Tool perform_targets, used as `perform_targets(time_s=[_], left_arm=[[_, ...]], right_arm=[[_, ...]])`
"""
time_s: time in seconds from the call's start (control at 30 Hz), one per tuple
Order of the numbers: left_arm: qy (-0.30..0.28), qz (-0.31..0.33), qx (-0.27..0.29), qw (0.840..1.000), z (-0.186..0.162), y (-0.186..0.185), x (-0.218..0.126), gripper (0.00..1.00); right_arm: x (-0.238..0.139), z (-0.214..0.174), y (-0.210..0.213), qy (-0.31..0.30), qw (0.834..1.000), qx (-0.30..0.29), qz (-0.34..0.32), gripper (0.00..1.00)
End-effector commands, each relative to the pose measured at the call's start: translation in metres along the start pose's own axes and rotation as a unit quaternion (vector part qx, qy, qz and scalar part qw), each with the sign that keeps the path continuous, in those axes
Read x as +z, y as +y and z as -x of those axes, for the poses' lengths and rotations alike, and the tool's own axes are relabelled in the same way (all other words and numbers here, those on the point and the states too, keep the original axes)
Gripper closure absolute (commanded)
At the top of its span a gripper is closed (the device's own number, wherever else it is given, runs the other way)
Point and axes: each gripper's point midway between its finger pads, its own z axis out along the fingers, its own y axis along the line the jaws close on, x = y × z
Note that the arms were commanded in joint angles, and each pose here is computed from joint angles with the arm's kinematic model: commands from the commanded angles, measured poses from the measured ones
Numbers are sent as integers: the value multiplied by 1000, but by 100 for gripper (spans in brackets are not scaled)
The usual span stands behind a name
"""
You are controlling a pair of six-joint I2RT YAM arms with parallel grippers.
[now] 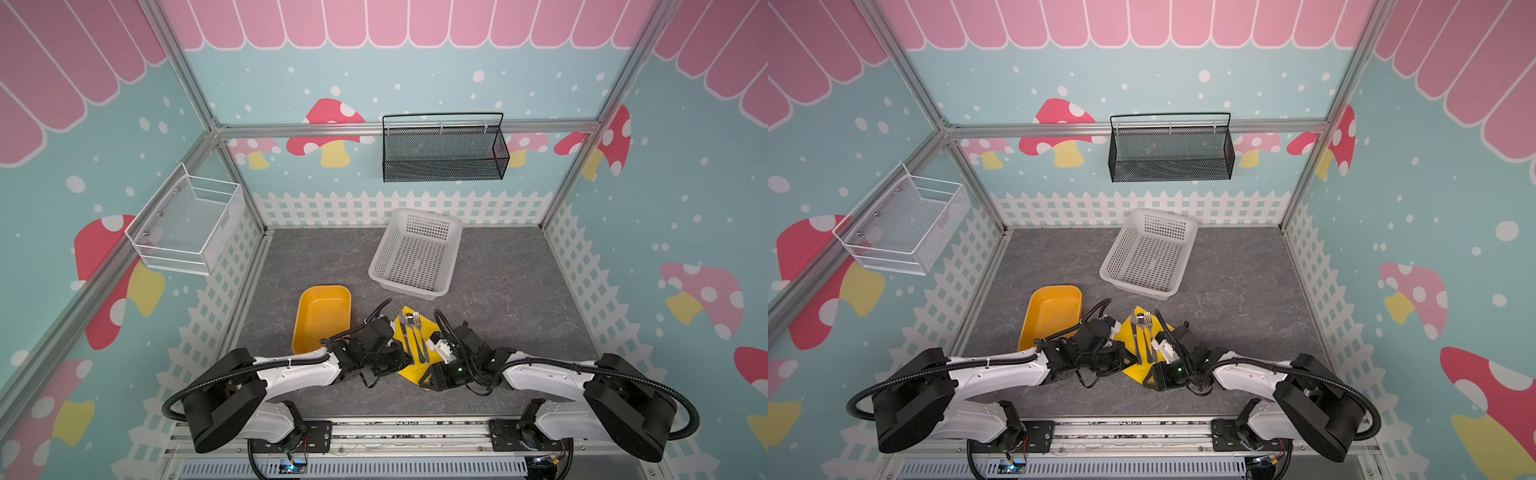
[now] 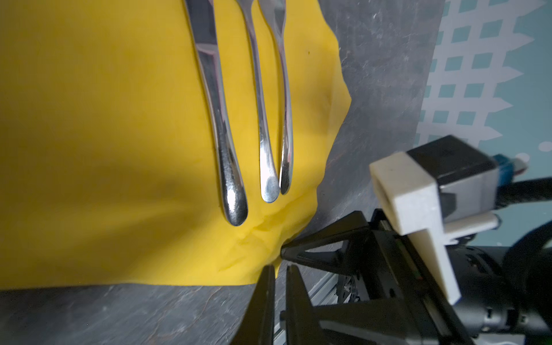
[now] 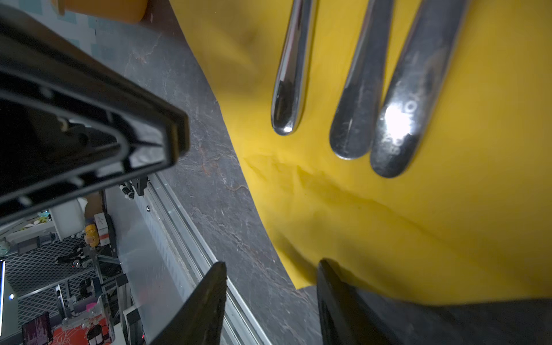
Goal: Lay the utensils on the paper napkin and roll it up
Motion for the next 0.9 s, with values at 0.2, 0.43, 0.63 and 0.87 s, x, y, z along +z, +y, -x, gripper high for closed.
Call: perform_targets(time_s=[0.2, 0.43, 0.63, 0.87], left_arm=[[17, 41, 37, 998, -16, 9, 4, 93], [30, 41, 40, 998, -25, 11, 13, 93], [35, 54, 40, 997, -26, 16, 21, 93], [22, 52, 41, 998, -25, 17, 18, 93]], right_arm=[[-15, 9, -4, -63, 996, 55, -11, 50], [-22, -3, -18, -74, 991, 105, -30, 47], [-22, -3, -17, -73, 988, 132, -25, 46], [-18, 1, -9, -77, 983, 169, 7, 45]])
